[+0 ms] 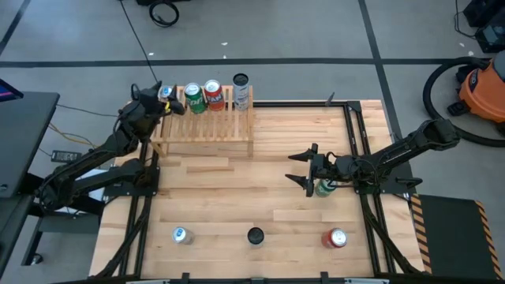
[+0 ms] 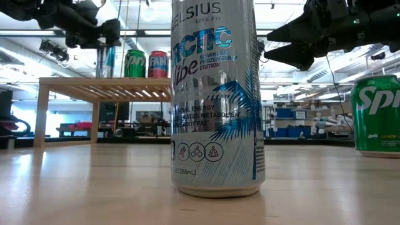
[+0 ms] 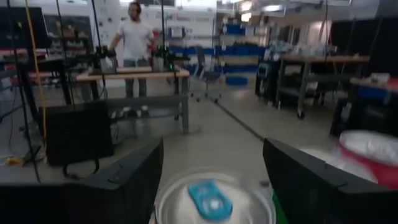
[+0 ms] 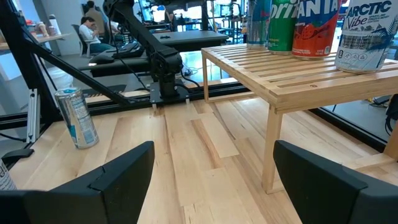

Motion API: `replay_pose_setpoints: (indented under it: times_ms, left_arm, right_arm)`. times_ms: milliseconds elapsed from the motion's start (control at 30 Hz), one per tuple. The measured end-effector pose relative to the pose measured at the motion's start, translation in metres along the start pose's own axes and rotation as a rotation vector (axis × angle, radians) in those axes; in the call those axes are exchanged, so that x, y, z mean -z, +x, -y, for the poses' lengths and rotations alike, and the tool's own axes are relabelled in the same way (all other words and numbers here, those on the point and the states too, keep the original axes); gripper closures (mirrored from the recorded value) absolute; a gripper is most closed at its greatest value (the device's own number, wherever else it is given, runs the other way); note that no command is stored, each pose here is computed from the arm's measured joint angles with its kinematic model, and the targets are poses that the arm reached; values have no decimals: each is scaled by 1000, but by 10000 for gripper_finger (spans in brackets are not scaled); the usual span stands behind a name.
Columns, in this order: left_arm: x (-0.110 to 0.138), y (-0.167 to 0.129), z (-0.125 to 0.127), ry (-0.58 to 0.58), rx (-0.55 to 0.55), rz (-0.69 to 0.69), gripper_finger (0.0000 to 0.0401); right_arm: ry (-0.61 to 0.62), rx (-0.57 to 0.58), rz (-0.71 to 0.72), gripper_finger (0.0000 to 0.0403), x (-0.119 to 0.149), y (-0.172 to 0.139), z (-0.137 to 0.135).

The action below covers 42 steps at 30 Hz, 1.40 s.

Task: Place canned beverage on shelf
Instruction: Put the top blue soda can on the shelf

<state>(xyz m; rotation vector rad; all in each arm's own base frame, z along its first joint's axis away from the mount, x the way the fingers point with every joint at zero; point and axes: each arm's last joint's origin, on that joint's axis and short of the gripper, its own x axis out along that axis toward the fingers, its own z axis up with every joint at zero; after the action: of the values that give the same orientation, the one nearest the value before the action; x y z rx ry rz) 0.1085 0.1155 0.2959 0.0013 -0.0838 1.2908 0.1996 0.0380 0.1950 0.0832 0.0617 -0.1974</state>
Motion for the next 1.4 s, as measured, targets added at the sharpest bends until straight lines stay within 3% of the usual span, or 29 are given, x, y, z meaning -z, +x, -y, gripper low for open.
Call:
replay_pose_setpoints:
  times_ms: [267, 533, 833, 933, 1167, 1400]
  left_arm:
    - [-9, -1, 2, -60, 55, 84, 124]
    - [-37, -11, 12, -18, 508, 174, 124]
    - [-89, -28, 12, 28, 708, 32, 124]
    - [-105, -37, 8, 81, 744, -32, 124]
    - [-139, -52, 0, 74, 761, -101, 124]
    - [-149, -50, 1, 91, 754, -299, 124]
  right_arm:
    - [0, 0, 0, 64, 0, 0, 0]
    - [0, 0, 0, 64, 0, 0, 0]
    - [0, 0, 0, 64, 0, 0, 0]
    - [0, 0, 0, 64, 0, 0, 0]
    - [0, 0, 0, 64, 0, 0, 0]
    - [0, 0, 0, 64, 0, 0, 0]
